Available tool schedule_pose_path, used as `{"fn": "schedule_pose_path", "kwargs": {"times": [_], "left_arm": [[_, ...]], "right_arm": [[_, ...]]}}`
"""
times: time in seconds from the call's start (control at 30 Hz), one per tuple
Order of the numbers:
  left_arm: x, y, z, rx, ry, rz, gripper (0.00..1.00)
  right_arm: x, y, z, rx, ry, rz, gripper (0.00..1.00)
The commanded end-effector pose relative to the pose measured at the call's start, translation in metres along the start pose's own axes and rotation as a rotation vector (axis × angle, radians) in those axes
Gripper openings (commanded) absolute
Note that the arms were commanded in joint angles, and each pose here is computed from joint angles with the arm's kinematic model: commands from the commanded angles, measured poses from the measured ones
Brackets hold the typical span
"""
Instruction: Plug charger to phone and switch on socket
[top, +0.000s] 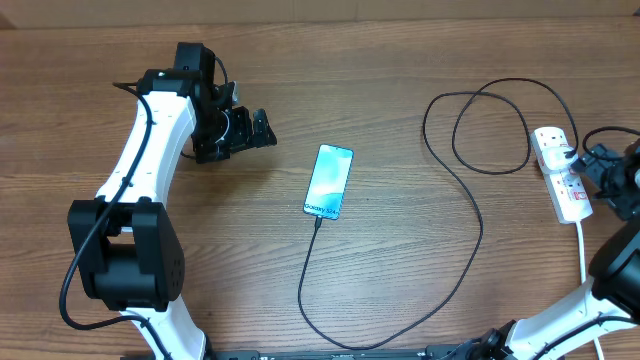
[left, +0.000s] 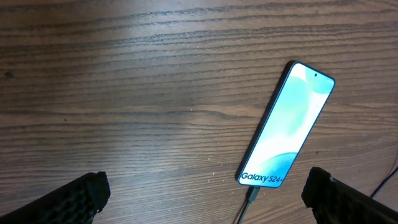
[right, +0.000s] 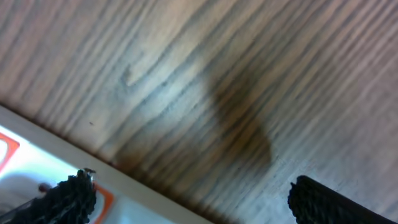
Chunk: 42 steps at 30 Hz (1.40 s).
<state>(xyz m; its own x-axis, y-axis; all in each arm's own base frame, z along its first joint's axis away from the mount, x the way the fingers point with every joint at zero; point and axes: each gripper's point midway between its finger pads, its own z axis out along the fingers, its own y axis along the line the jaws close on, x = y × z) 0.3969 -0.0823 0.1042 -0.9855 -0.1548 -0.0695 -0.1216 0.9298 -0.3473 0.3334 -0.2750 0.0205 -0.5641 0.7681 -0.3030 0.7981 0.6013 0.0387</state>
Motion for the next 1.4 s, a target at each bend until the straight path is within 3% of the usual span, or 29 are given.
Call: {"fn": "schedule_pose_path", "kwargs": {"times": [0.0, 0.97, 1.37], "left_arm": [[-0.003, -0.007, -0.013, 0.003, -0.036, 0.009, 1.0], [-0.003, -0.007, -0.013, 0.003, -0.036, 0.009, 1.0], [-0.003, -0.007, -0.013, 0.003, -0.036, 0.01, 1.0]], "right_arm": [[0.008, 0.001, 0.007, -0.009, 0.035, -0.004, 1.0], [0.03, 0.014, 0.005, -0.094, 0.13, -0.076, 0.95], [0.031, 0.014, 0.005, -0.096, 0.134, -0.076, 0.98]]}}
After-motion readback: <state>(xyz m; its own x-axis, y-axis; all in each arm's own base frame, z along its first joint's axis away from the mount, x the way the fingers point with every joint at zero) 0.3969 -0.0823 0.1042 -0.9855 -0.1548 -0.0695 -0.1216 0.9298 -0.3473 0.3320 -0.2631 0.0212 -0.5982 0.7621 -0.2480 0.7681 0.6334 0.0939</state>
